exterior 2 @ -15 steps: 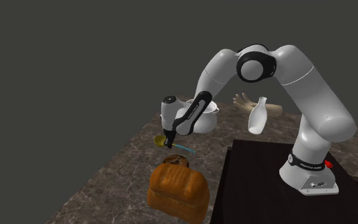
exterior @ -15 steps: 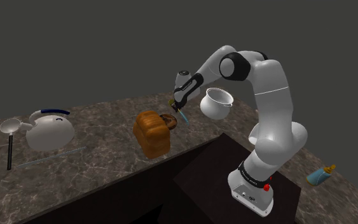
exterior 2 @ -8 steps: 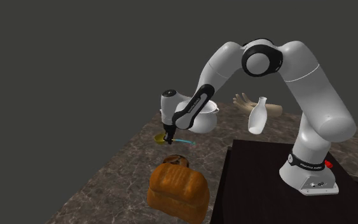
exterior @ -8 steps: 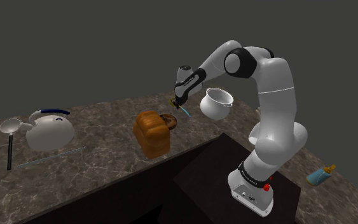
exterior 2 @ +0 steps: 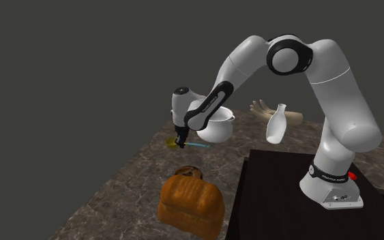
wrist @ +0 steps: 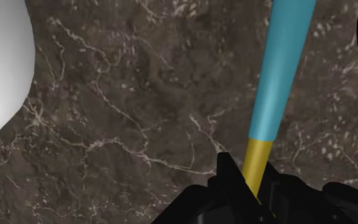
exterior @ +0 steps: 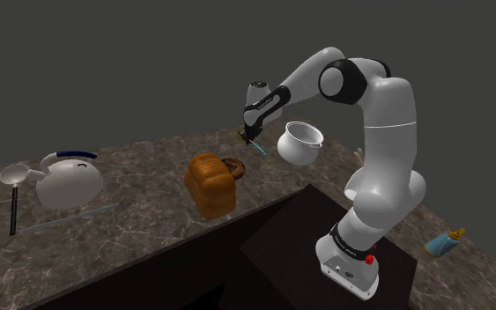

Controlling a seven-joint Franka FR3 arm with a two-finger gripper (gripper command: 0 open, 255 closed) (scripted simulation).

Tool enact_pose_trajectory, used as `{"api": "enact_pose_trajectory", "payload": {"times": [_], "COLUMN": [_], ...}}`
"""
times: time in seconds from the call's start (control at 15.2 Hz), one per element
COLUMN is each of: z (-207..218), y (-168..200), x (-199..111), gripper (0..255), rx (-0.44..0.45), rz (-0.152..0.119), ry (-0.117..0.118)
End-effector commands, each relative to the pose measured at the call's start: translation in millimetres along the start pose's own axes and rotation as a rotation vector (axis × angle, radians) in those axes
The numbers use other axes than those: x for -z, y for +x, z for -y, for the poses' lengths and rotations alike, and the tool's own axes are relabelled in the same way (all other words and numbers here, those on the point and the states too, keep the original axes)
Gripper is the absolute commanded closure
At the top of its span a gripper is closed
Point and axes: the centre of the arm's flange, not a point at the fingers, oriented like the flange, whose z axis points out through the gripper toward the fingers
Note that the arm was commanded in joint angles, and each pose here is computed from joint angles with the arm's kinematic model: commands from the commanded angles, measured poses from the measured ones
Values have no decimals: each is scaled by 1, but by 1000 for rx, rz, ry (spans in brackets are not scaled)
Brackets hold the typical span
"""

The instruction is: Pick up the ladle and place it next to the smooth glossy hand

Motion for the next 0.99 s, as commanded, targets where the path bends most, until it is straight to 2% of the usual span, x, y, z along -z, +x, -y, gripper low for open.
{"api": "enact_pose_trajectory", "payload": {"times": [0.0, 0.92], "z": [-3, -14], "y": [1, 7], "x": [10, 83], "gripper": [255, 255], "rx": [0, 0], "rz": [0, 0], "ry": [0, 0]}}
